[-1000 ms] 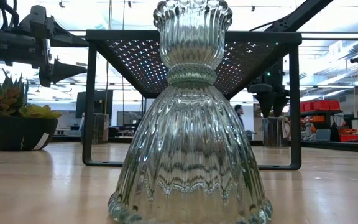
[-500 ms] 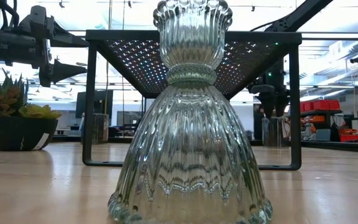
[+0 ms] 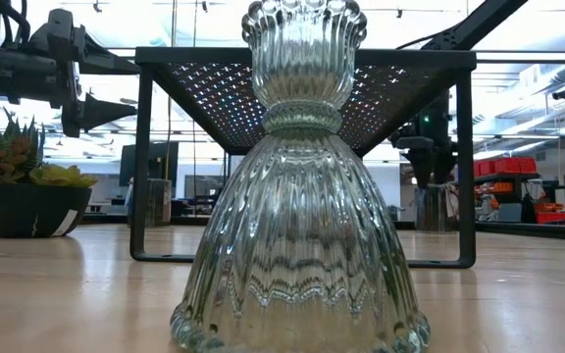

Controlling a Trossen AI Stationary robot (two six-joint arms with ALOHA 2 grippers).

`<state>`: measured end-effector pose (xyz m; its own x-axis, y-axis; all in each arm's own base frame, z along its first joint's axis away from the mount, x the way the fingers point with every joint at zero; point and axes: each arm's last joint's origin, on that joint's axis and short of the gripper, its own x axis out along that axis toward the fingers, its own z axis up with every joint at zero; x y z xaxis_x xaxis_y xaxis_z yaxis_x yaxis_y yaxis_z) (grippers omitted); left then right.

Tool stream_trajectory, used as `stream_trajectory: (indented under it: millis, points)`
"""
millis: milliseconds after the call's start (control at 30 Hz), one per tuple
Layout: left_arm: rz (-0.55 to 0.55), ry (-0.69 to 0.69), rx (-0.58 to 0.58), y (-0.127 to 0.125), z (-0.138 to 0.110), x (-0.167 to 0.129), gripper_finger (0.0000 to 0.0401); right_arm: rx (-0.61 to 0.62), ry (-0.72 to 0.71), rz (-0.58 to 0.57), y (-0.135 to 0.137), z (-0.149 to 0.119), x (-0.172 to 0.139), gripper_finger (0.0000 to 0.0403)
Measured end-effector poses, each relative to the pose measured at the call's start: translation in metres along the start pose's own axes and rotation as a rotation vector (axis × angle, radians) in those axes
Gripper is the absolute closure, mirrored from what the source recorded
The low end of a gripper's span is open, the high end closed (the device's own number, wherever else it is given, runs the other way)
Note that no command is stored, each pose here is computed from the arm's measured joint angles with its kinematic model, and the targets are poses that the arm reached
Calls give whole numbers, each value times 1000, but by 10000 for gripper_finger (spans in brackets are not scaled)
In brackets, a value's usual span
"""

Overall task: Pick & Place candle stick holders
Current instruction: Put the right silver scented candle on the shelf

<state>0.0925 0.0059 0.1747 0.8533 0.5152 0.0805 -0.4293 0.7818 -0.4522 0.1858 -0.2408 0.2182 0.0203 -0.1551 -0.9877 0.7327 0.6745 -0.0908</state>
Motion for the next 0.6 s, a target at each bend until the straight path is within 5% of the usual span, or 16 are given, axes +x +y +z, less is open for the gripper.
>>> stream_trajectory:
  millis: [600]
  points:
    - [5, 1, 4, 0, 0, 0, 2, 25, 19, -40, -2, -1, 2, 32]
